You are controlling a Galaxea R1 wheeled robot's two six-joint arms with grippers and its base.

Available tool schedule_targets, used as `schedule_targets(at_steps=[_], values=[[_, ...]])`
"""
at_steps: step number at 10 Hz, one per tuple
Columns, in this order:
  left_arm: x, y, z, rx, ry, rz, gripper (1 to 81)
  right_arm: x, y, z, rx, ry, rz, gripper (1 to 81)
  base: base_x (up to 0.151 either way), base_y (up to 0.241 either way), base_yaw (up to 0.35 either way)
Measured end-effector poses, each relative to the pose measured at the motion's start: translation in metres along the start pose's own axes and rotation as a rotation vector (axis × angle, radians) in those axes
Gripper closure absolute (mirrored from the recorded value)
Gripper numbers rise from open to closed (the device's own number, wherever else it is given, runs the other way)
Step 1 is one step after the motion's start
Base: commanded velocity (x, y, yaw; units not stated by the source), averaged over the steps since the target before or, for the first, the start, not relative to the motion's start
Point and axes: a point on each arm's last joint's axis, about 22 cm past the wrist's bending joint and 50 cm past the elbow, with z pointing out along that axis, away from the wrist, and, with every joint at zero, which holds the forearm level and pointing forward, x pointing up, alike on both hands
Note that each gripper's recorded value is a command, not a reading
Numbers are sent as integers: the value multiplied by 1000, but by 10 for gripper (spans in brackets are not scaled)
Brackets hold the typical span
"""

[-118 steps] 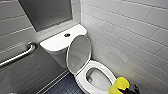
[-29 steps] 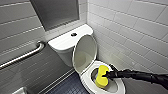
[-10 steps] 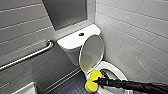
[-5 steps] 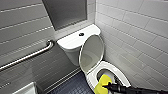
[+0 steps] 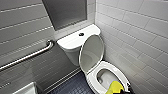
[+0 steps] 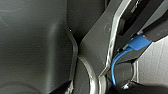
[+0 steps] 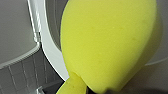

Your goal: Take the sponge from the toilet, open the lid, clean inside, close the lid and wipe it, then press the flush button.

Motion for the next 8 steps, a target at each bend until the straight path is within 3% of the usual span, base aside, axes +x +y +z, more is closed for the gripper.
schedule_targets(at_steps=[2,8], values=[[0,-7,-13,6,3,-1,10,-7,18,-31,-16,21,27,811,0,0,0],[4,-5,-28,-4,21,0,10,-54,51,-100,-72,2,103,811,0,0,0]])
